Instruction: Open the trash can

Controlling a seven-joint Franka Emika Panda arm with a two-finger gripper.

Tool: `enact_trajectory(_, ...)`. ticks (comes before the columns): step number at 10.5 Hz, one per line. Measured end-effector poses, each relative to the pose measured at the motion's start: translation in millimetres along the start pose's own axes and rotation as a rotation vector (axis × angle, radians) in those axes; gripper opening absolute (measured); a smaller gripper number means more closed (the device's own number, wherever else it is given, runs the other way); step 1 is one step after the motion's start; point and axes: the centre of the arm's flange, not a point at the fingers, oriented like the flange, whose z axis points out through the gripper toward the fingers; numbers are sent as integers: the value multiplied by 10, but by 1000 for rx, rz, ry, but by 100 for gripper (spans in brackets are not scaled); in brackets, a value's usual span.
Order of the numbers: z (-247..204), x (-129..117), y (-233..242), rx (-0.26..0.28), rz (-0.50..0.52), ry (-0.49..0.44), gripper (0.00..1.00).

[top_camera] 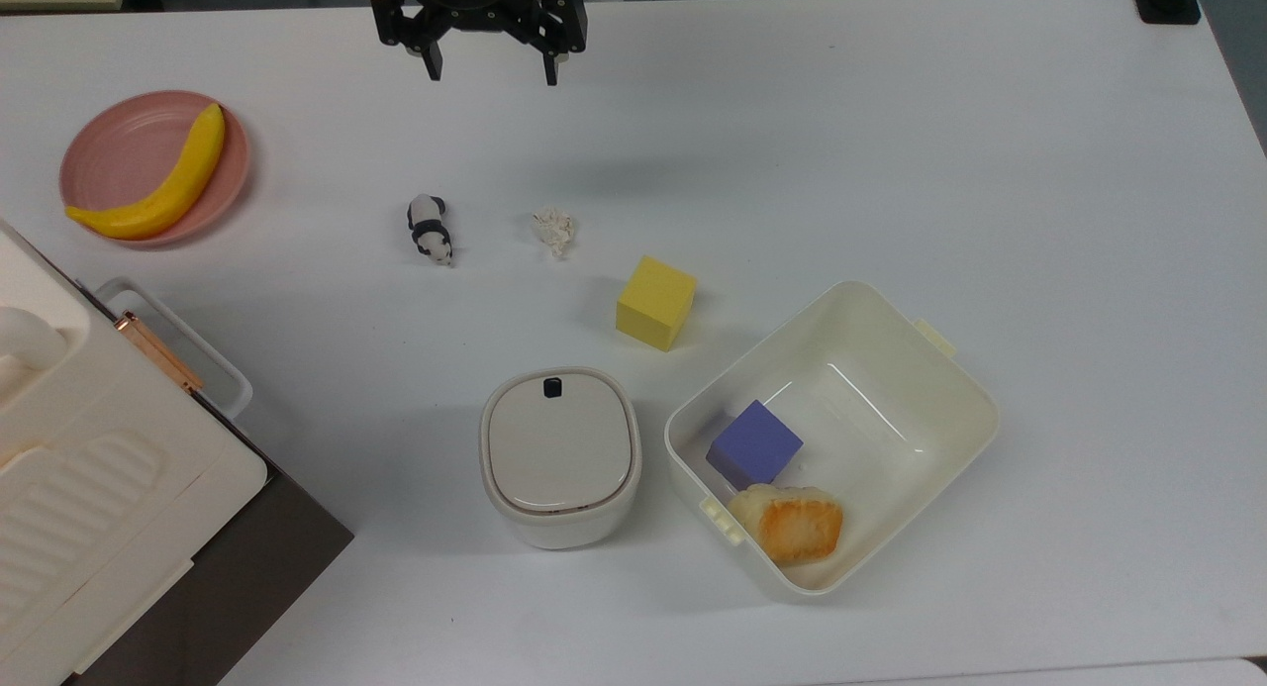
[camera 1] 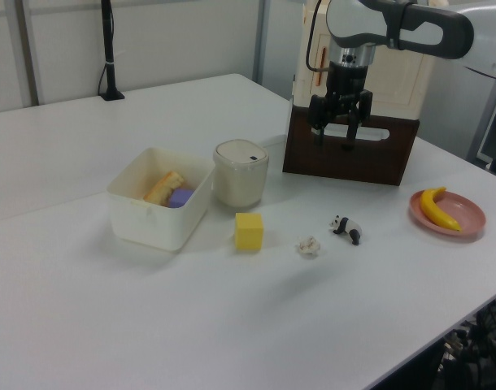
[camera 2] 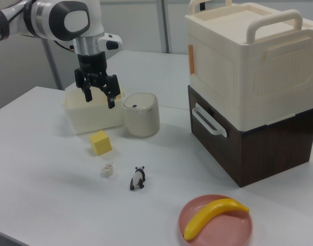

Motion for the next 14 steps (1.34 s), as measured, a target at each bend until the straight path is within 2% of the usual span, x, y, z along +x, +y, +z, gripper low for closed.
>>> enact_trajectory(10, 43, 14, -1, -1, 0, -5, 100)
enact_trajectory(14, 132, 269, 135, -10, 27, 108, 100)
